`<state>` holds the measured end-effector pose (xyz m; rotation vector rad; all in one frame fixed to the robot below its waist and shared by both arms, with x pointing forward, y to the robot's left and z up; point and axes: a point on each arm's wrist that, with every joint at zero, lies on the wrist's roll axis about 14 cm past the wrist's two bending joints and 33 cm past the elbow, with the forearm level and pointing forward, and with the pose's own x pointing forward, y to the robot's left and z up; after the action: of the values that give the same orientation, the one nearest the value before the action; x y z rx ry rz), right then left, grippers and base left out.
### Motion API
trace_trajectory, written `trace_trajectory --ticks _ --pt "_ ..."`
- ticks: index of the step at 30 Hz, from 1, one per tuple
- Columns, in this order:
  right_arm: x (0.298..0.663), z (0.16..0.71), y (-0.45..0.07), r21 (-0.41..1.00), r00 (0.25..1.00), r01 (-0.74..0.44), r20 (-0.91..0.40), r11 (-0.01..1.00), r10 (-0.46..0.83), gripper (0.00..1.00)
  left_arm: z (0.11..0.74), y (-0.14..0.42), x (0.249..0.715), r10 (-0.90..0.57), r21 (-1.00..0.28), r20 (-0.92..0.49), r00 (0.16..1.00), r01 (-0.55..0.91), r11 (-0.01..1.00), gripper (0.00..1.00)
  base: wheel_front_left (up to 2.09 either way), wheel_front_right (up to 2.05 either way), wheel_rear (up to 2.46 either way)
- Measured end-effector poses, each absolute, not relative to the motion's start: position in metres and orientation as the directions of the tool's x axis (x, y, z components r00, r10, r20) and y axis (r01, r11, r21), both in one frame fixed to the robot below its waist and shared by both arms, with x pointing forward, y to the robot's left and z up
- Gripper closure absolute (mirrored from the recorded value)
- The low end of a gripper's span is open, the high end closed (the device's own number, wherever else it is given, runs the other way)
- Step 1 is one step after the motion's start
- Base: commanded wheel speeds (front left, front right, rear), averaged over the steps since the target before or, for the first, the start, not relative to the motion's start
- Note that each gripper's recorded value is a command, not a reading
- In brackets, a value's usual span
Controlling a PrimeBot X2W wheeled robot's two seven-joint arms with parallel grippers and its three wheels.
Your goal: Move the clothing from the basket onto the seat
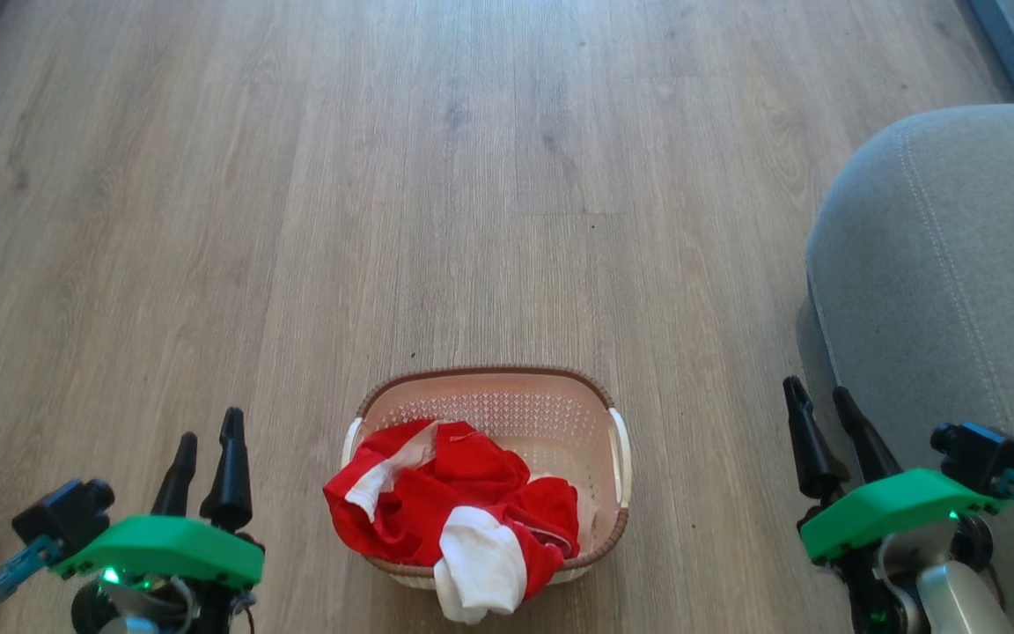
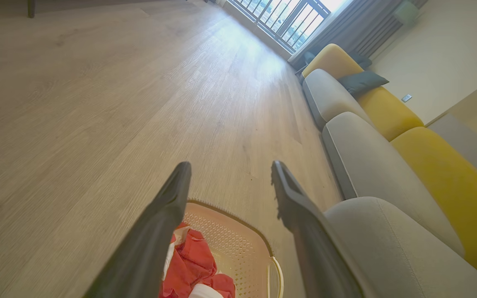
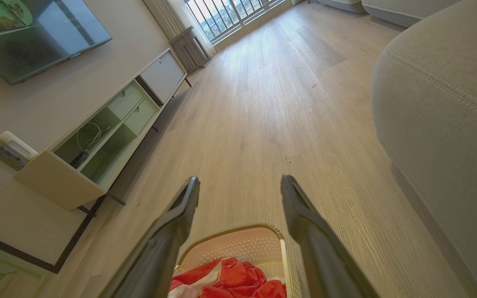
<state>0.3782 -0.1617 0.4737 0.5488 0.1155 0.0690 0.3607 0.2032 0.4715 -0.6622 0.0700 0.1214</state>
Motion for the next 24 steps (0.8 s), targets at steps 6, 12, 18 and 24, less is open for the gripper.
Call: trace_trajectory --ticks 6,12,18,24 --pt "0.377 0.474 -0.161 0.463 0.991 -0.051 -0.083 0.885 0.101 0.0 0.474 0.205 0.361 0.099 -0.549 -0.089 0.991 -0.131 0.826 0.0 0.0 0.0 0.0" --pt "0.378 0.475 -0.162 0.407 0.992 -0.064 -0.075 0.911 0.103 0.0 0.477 0.206 0.362 0.1 -0.499 -0.075 0.992 -0.124 0.857 0.0 0.0 0.0 0.0" --pt "0.378 0.476 -0.162 0.348 0.992 -0.08 -0.063 0.934 0.108 0.0 0.482 0.207 0.363 0.104 -0.438 -0.049 0.993 -0.115 0.891 0.0 0.0 0.0 0.0" --pt "0.379 0.476 -0.162 0.285 0.991 -0.099 -0.056 0.953 0.119 0.0 0.484 0.21 0.362 0.112 -0.377 -0.036 0.993 -0.117 0.919 0.0 0.0 0.0 0.0"
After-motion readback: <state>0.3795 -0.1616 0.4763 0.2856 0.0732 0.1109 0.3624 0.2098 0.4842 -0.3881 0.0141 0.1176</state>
